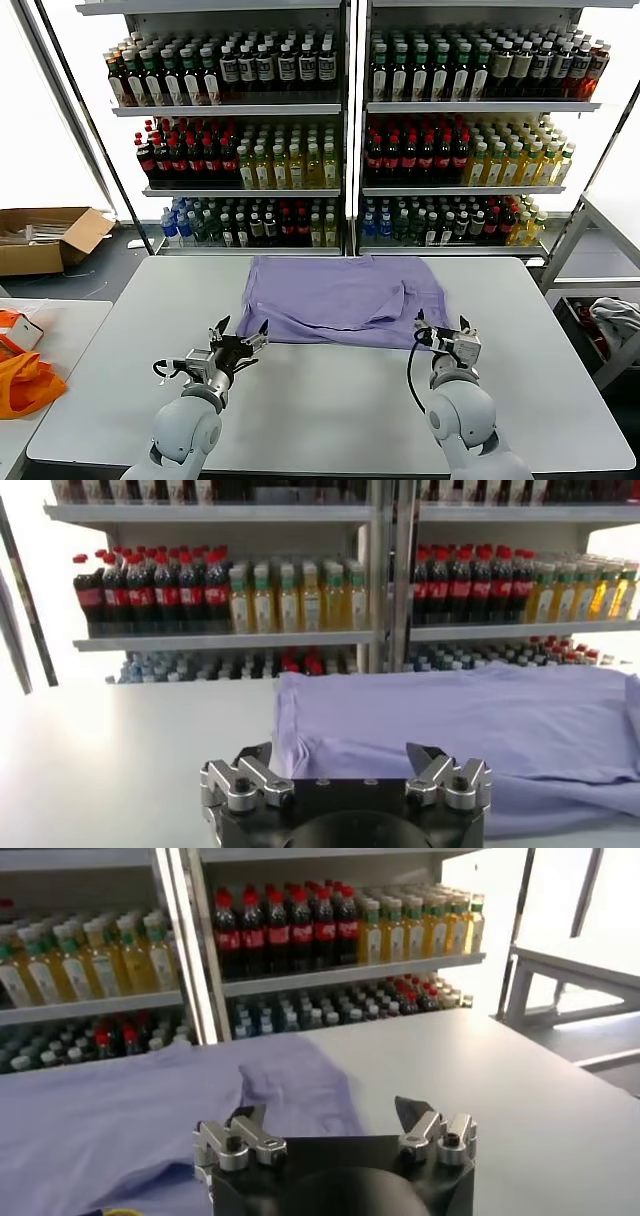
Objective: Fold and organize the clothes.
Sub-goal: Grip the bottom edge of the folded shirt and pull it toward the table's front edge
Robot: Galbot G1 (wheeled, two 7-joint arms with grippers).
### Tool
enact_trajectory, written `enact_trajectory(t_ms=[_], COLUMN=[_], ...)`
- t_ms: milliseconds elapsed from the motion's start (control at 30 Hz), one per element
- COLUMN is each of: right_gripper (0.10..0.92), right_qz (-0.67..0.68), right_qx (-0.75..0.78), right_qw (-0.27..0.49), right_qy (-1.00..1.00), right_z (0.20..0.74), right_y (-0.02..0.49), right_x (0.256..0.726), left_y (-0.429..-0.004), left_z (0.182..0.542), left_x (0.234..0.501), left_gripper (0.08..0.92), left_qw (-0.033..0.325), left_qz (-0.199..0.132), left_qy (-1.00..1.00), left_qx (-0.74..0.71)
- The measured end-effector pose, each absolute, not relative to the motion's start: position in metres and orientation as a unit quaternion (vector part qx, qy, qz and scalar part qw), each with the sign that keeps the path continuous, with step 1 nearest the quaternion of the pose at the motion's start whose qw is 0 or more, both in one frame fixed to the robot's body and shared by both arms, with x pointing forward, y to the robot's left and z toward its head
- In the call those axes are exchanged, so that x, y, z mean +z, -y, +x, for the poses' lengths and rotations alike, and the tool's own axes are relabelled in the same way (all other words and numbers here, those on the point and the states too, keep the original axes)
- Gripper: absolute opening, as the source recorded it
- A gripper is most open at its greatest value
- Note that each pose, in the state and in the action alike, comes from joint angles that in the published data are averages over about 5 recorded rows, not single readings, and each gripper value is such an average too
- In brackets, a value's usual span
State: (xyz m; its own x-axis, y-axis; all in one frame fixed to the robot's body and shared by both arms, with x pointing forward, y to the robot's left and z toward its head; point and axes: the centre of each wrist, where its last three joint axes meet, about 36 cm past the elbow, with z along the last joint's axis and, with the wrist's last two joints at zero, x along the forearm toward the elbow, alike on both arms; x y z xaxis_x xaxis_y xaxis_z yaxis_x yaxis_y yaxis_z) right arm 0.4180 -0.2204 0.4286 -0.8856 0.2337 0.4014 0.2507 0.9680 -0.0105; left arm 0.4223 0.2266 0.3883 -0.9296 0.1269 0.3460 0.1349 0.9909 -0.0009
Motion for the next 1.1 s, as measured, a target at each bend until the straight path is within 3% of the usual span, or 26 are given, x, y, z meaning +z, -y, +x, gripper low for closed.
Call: enact_trajectory(t_ms=[733, 900, 1100], right_gripper=[0.817, 0.715, 0.55], right_qz=[-0.119, -0.117, -0.109], right_qx=[-0.002, 0.0, 0.005], right_qw=[0.244, 0.252, 0.257], right_qy=[0.962, 0.961, 0.96], right_z=[0.421, 0.422, 0.418], right_y=[0.226, 0.226, 0.224], right_x=[0.404, 0.397, 0.392], left_y=[-0.235, -0.236, -0.235], left_z=[0.433, 0.433, 0.43], left_x=[0.366, 0.361, 0.359], left_gripper=[0.823, 0.815, 0.672], left_qw=[0.214, 0.219, 0.224], left_qz=[-0.05, -0.049, -0.053], left_qy=[0.975, 0.974, 0.973], left_qx=[-0.011, -0.012, -0.016])
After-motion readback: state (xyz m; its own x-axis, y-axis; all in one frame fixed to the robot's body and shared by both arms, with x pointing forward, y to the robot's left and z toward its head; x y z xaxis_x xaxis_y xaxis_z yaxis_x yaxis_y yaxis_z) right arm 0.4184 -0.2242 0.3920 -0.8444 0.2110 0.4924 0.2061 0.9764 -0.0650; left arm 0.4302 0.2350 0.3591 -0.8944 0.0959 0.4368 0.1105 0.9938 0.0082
